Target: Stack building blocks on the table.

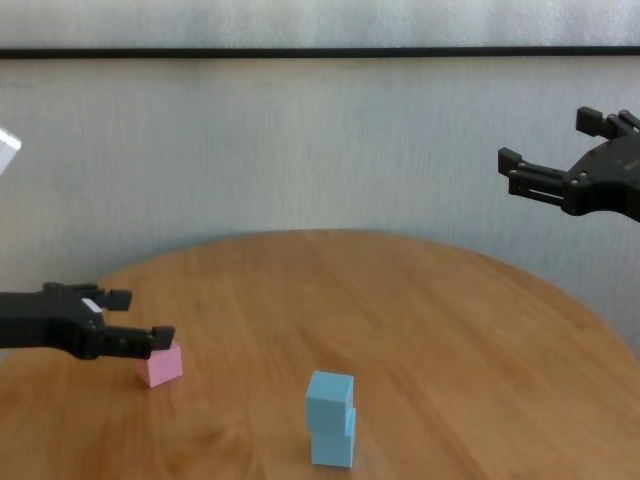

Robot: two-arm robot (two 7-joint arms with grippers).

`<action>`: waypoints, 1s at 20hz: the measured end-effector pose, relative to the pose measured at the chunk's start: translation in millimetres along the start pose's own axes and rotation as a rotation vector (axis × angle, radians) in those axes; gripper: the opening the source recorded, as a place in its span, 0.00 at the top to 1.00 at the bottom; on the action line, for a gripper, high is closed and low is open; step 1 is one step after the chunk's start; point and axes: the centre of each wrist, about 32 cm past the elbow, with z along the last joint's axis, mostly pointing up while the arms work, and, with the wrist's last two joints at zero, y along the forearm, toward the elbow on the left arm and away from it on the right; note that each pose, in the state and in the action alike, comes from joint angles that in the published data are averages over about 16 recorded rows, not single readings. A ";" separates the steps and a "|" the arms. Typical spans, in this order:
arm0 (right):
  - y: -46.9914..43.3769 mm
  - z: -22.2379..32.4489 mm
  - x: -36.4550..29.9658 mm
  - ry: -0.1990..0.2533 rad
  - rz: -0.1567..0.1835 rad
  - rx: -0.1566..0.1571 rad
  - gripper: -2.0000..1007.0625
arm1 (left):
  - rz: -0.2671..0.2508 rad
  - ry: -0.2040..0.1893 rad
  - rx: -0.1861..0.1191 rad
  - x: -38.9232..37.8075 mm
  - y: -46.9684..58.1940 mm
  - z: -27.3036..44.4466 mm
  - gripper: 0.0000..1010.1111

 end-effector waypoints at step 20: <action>0.0 0.0 0.0 0.000 0.000 -0.001 0.00 | -0.041 0.027 0.050 -0.9 -6.5 -5.4 0.01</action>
